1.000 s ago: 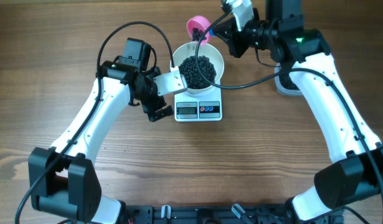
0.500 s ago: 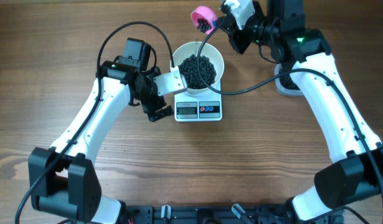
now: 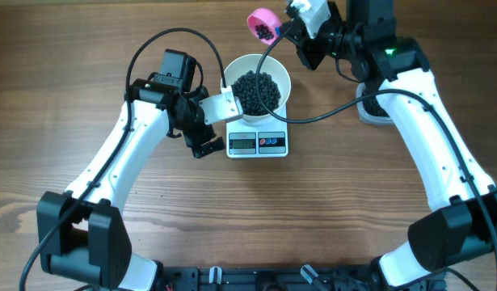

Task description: Scoop item into bowl and weigh 150g on scale

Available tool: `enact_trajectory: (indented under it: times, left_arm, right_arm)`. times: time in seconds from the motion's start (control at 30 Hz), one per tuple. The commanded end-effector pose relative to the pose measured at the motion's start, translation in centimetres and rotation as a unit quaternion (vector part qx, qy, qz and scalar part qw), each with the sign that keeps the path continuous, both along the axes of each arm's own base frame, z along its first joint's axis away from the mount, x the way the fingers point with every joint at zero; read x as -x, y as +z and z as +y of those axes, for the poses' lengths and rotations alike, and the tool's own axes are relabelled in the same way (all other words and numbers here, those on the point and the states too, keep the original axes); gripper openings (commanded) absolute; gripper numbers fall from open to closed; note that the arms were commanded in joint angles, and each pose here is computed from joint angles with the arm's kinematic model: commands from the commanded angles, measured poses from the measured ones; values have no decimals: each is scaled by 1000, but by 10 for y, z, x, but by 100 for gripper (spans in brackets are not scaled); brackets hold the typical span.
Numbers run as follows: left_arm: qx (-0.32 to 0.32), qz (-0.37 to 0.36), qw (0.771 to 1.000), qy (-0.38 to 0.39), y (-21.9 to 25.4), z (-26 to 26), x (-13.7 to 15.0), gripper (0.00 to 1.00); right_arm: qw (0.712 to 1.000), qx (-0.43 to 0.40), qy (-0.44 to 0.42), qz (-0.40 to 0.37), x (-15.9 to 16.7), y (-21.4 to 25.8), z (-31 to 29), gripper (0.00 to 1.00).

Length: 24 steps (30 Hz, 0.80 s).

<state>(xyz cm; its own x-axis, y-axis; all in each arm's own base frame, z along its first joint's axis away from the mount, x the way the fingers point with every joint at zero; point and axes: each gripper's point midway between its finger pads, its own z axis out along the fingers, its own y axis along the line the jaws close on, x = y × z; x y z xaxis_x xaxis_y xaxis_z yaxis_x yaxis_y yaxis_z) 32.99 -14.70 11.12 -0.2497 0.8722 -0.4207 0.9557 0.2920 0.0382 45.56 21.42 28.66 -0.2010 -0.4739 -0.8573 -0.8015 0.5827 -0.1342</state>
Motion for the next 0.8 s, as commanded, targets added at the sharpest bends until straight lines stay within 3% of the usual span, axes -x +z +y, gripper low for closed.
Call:
enact_trajectory:
  times: [0.0, 0.77]
  left_arm:
    - [9, -1, 1000, -10, 1, -4, 0, 100]
    - [9, -1, 1000, -10, 1, -4, 0, 100]
  right_arm:
    - [1000, -6, 18, -18, 7, 12, 4, 4]
    - [999, -13, 27, -17, 9, 14, 7, 4]
